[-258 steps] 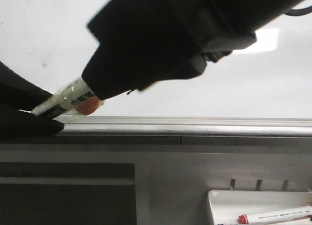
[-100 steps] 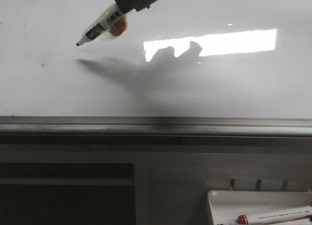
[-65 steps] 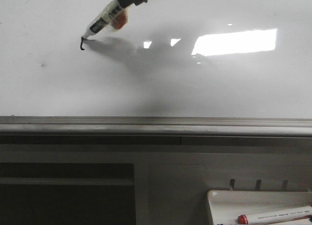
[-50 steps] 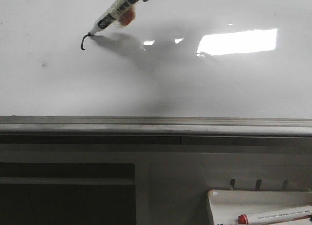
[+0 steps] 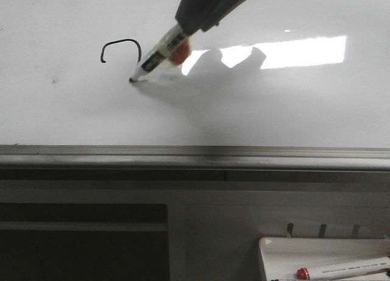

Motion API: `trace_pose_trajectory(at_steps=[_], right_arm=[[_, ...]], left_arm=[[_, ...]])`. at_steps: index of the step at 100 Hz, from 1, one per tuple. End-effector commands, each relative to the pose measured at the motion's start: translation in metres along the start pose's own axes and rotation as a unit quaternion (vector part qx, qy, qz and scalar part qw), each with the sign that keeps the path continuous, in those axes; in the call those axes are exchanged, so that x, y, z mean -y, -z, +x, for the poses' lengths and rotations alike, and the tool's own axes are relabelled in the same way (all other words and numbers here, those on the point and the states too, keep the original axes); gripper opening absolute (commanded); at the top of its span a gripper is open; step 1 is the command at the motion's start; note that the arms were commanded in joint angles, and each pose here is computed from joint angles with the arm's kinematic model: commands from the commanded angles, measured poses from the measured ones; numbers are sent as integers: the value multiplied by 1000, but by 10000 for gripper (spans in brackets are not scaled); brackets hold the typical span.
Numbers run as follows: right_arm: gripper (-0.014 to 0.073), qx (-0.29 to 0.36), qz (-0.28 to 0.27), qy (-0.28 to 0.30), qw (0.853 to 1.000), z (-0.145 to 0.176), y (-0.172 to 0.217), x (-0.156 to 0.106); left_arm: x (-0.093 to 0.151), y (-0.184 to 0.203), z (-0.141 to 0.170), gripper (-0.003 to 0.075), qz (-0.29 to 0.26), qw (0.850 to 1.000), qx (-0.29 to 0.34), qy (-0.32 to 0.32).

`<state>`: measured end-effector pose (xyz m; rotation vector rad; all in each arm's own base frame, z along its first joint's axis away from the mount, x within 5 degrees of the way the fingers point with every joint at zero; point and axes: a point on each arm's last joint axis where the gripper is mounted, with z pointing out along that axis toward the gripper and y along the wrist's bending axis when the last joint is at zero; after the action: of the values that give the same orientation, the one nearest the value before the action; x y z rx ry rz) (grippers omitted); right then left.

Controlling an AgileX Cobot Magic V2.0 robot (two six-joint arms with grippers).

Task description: Write number 2 on whiteboard

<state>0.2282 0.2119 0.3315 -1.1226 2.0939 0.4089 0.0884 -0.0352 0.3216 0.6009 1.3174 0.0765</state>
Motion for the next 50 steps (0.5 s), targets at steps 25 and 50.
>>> trace_pose_trajectory(at_steps=[25, 50], right_arm=[[-48, 42, 2, 29, 999, -22, -21, -12], [-48, 17, 17, 15, 1000, -15, -9, 5]], left_arm=[[-5, 0, -17, 314, -5, 999, 49, 12], [-5, 0, -17, 314, -5, 999, 49, 12]])
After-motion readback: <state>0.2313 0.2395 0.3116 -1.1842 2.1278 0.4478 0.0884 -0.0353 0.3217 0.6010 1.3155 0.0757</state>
